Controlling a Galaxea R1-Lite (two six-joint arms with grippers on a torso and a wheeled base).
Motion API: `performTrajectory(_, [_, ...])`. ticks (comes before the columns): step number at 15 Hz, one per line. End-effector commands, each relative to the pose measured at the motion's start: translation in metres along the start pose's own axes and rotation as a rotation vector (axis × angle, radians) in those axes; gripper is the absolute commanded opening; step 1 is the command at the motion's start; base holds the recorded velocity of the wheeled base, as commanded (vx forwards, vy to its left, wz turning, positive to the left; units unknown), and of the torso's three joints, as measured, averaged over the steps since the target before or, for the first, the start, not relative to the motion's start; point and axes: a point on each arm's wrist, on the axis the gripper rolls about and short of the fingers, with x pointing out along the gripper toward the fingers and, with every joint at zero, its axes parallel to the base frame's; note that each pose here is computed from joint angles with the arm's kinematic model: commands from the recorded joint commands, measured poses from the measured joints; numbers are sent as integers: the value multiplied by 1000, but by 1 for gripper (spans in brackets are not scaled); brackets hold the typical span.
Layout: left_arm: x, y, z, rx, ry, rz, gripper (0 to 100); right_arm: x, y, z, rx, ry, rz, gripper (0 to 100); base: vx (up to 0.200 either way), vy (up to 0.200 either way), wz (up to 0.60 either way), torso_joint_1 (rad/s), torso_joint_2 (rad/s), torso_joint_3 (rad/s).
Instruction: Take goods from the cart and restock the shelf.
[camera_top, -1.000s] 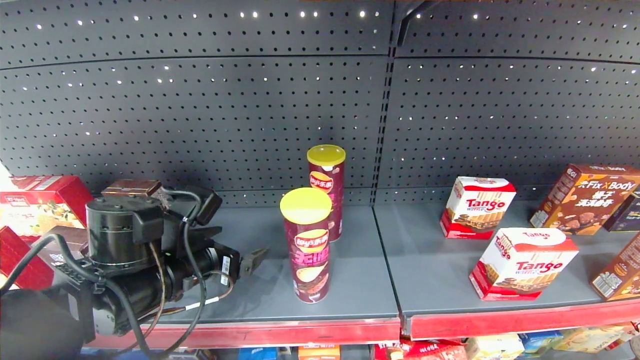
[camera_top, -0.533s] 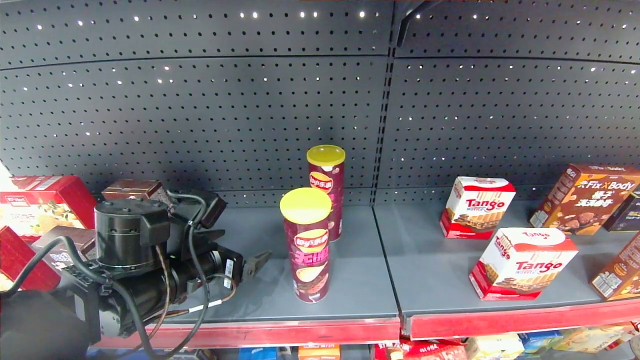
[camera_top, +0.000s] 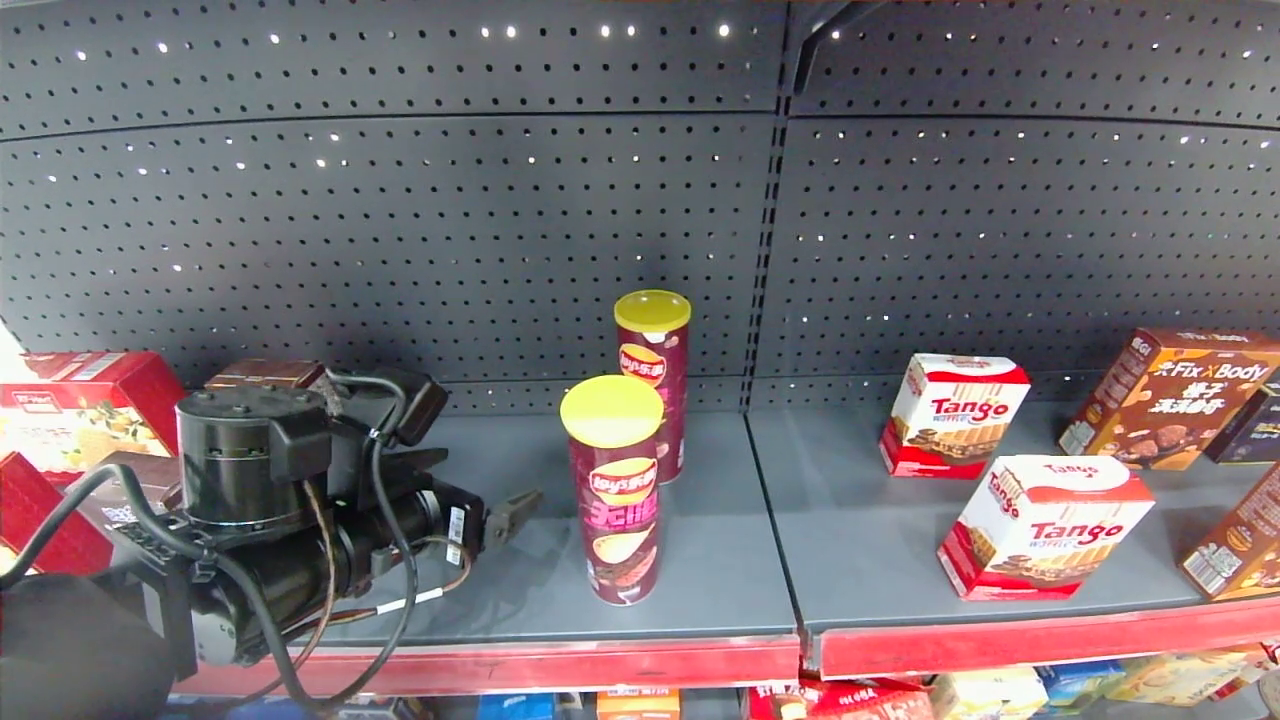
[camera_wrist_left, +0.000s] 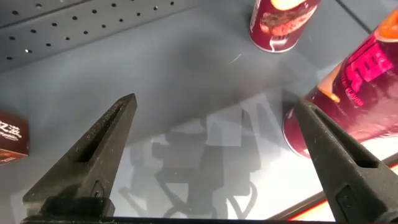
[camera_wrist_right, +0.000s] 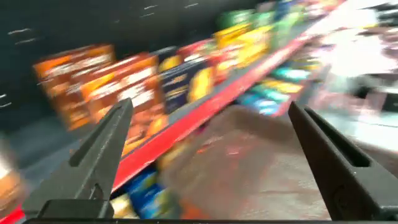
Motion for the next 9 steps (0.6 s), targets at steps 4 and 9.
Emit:
performTrajectory(4, [-5, 3, 3, -7, -15, 12, 100, 4, 14, -41, -30, 109, 339, 100, 0, 0, 0, 0, 0, 0])
performTrajectory(9, [-7, 8, 3, -14, -19, 26, 100, 4, 21, -81, -131, 207, 573, 100, 0, 0, 0, 0, 0, 0])
